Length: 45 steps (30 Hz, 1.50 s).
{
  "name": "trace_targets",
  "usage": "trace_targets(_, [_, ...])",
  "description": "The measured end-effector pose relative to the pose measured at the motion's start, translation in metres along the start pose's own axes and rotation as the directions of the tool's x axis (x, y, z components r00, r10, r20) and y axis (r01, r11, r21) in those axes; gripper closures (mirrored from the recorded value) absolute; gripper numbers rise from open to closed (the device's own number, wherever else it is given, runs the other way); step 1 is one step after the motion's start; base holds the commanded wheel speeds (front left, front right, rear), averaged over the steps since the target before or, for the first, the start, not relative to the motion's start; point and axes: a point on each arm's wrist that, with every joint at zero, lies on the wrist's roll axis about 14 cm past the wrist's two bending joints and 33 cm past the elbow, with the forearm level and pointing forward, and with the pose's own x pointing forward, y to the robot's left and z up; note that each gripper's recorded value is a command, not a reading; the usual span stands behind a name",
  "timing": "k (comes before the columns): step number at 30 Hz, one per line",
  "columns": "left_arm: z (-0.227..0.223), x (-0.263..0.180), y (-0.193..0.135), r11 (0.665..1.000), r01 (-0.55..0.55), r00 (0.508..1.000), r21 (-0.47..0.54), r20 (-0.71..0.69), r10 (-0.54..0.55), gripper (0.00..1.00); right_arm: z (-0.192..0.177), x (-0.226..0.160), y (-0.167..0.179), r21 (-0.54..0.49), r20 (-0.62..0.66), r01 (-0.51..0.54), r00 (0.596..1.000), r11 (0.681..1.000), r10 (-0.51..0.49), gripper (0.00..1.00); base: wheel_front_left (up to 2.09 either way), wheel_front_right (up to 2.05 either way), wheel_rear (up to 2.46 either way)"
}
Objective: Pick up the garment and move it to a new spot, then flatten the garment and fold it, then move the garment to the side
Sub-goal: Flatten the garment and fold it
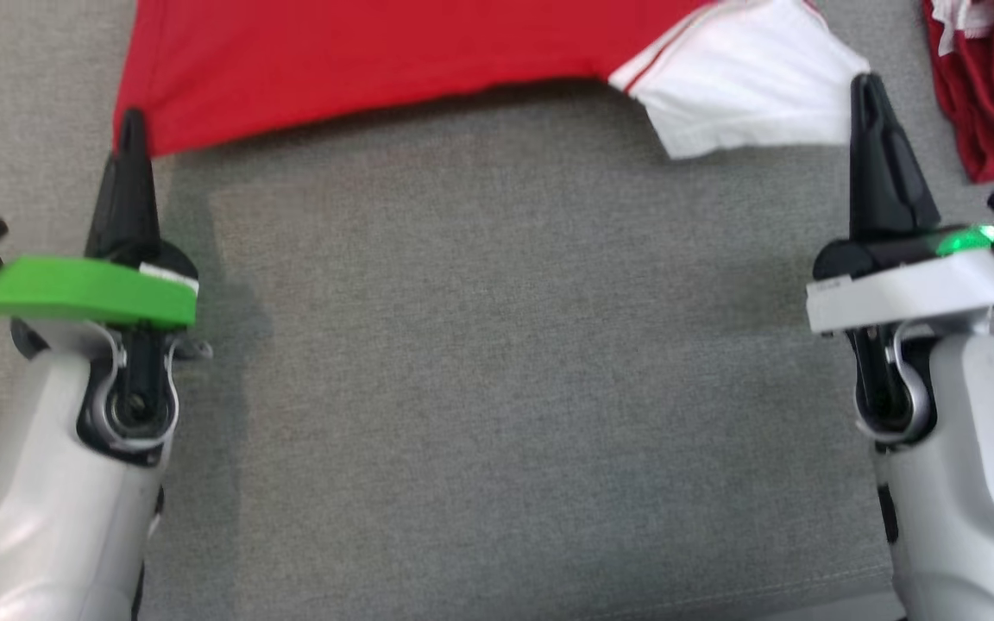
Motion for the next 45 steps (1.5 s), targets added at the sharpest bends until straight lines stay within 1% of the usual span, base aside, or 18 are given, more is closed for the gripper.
trace_targets(2, [0.001,-0.023,-0.002,1.0,-0.011,1.0,-0.02,0.002,0.011,1.0,0.008,-0.02,0.0,0.029,-0.001,0.01,1.0,1.0,-0.01,1.0,0.0,0.0,0.0])
trace_targets(5, [0.002,-0.053,-0.007,0.999,-0.017,1.0,-0.033,0.003,0.017,1.0,0.021,-0.049,0.0,0.044,0.0,0.022,1.0,0.999,-0.022,1.0,0.0,0.0,0.0])
trace_targets(12, [0.014,-0.115,-0.028,0.998,-0.009,0.998,-0.064,0.055,0.012,1.0,0.05,-0.114,0.001,0.053,-0.019,0.043,0.999,0.998,-0.042,1.0,0.0,0.0,0.0])
trace_targets(18, [0.012,-0.162,-0.038,0.998,-0.028,0.998,-0.059,0.063,0.031,1.0,0.057,-0.156,0.006,0.051,-0.075,0.041,0.996,0.998,-0.037,1.0,0.0,0.0,0.0])
trace_targets(22, [0.004,-0.179,-0.042,0.997,-0.042,0.998,-0.058,0.036,0.044,1.0,0.053,-0.17,0.009,0.044,-0.117,0.039,0.993,0.998,-0.033,1.0,0.0,0.0,0.0])
trace_targets(27, [-0.005,-0.182,-0.037,0.996,-0.068,0.998,-0.063,0.004,0.069,1.0,0.037,-0.172,0.008,0.052,-0.172,0.045,0.984,0.998,-0.036,1.0,0.0,0.0,0.0])
trace_targets(30, [-0.015,-0.177,-0.036,0.994,-0.073,0.997,-0.079,-0.026,0.071,1.0,0.026,-0.165,0.007,0.051,-0.201,0.048,0.979,0.998,-0.037,1.0,0.0,0.0,0.0])
trace_targets(33, [-0.019,-0.165,-0.038,0.988,-0.072,0.997,-0.134,-0.04,0.067,1.0,0.016,-0.154,0.004,0.048,-0.221,0.052,0.975,0.997,-0.04,1.0,0.0,0.0,0.0])
trace_targets(35, [-0.021,-0.155,-0.038,0.983,-0.074,0.997,-0.171,-0.046,0.067,1.0,0.01,-0.145,0.004,0.045,-0.225,0.051,0.974,0.998,-0.039,1.0,0.0,0.0,0.0])
trace_targets(39, [-0.019,-0.134,-0.042,0.961,-0.067,0.998,-0.27,-0.028,0.061,1.0,0.004,-0.119,0.003,0.034,-0.224,0.042,0.974,0.999,-0.033,1.0,0.0,0.0,0.0])
trace_targets(43, [-0.014,-0.112,-0.038,0.953,-0.067,0.998,-0.296,-0.012,0.067,1.0,0.008,-0.085,0.009,0.022,-0.188,0.013,0.982,1.0,-0.009,1.0,0.0,0.0,0.0])
trace_targets(45, [-0.014,-0.103,-0.031,0.949,-0.087,0.996,-0.301,-0.004,0.09,1.0,0.009,-0.067,0.012,0.014,-0.178,-0.001,0.984,1.0,0.003,1.0,0.0,0.0,0.0])
